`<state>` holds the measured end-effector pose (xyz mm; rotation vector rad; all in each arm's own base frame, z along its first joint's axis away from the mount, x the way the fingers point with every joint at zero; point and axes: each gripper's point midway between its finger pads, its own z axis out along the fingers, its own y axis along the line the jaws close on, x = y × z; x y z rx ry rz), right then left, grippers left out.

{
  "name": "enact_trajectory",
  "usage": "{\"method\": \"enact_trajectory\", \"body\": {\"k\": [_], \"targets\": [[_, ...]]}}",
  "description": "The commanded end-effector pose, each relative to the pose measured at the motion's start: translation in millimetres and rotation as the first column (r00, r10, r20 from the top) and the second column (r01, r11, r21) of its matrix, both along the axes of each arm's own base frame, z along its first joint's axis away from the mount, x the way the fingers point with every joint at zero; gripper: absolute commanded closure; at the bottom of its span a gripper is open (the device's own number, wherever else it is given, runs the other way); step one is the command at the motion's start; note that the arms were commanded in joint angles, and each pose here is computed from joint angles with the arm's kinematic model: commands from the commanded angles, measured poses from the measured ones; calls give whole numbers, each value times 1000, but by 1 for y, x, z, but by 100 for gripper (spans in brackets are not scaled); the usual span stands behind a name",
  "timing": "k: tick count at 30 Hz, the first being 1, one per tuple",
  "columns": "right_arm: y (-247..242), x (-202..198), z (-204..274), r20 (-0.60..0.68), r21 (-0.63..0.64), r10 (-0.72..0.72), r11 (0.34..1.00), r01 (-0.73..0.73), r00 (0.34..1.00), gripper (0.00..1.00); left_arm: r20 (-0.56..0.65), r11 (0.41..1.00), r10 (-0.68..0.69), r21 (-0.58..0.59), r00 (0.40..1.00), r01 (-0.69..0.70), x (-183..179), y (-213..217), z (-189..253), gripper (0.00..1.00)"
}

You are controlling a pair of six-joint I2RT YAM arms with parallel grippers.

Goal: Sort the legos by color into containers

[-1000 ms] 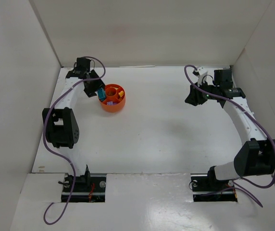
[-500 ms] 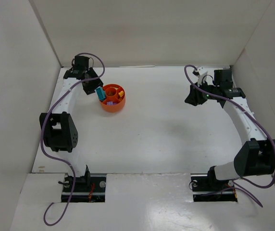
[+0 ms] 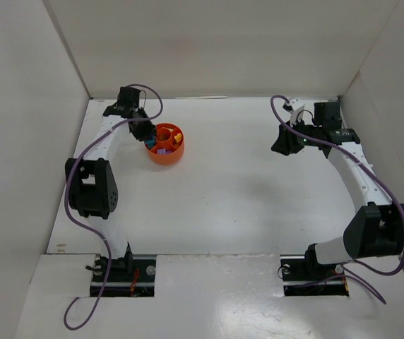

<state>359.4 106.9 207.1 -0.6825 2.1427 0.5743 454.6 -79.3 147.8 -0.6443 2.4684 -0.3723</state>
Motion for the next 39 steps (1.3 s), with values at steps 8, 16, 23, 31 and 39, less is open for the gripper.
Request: {"method": "enact_trajectory", "body": {"k": [8, 16, 23, 31, 39], "targets": [[4, -2, -1, -8, 33, 17, 999, -17, 1000, 100, -31, 1000, 9, 18, 999, -9, -18, 5, -15, 81], [4, -3, 11, 32, 34, 17, 999, -18, 999, 100, 111, 999, -35, 2, 993, 35, -13, -12, 37, 77], [14, -2, 16, 54, 28, 43, 999, -44, 998, 100, 168, 999, -42, 17, 985, 40, -14, -9, 62, 75], [62, 10, 45, 146, 26, 135, 990, -140, 980, 100, 197, 999, -42, 15, 980, 40, -15, -9, 77, 75], [155, 63, 90, 292, 44, 276, 953, -301, 916, 100, 205, 992, 126, -34, 971, -121, -35, 36, 80, 38]]}}
